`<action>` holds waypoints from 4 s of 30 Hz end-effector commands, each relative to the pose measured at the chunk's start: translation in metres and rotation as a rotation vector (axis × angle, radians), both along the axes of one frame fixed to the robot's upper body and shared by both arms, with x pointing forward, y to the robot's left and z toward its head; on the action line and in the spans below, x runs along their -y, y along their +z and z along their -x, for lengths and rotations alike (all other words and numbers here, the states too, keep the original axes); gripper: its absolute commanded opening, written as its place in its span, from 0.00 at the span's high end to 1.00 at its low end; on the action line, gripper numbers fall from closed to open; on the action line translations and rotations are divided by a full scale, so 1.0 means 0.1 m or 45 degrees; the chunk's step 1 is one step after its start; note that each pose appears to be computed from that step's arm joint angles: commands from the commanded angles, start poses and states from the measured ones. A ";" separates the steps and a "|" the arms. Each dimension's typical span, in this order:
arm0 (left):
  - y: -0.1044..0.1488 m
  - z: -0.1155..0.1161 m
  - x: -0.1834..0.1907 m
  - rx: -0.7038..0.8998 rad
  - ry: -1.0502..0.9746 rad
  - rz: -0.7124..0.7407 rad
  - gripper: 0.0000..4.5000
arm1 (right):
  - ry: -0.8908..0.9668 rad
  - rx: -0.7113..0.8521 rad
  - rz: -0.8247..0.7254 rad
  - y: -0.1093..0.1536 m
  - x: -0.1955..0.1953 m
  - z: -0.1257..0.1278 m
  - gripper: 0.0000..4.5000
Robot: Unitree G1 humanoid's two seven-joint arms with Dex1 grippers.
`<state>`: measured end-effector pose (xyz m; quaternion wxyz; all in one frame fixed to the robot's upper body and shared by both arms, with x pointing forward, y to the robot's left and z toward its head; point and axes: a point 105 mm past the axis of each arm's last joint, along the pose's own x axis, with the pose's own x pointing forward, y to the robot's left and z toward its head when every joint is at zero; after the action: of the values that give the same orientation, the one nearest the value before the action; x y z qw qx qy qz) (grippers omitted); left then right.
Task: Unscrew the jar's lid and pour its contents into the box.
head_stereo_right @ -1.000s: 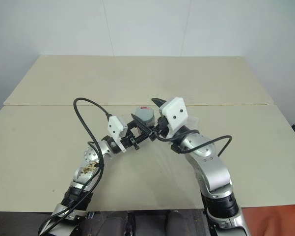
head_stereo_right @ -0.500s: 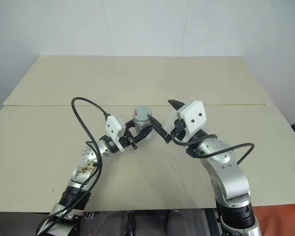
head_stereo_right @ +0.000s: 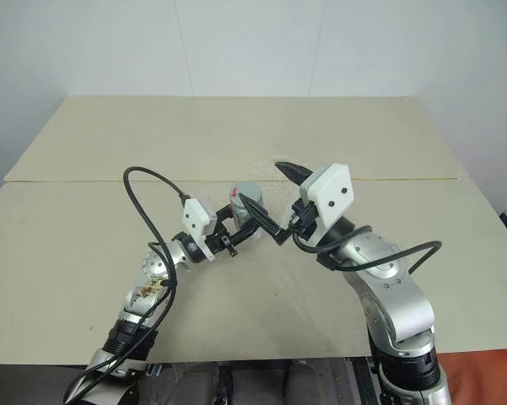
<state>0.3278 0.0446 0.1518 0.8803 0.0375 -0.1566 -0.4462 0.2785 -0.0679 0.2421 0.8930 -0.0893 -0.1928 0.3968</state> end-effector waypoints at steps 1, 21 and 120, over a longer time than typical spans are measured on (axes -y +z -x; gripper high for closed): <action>0.15 0.03 0.04 0.078 -0.015 0.025 0.56 | 0.003 0.038 0.011 0.04 -0.11 -0.05 0.00; 0.13 0.05 0.02 0.073 -0.007 0.027 0.56 | -0.109 0.001 0.058 -0.10 0.03 -0.17 0.00; 0.01 0.12 0.08 0.039 -0.073 -0.010 0.56 | 0.181 -0.176 -0.075 0.05 -0.12 -0.15 0.38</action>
<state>0.3190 0.0401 0.1441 0.8710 0.0480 -0.1533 -0.4642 0.3005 -0.0564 0.2355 0.8831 -0.0127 -0.1231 0.4526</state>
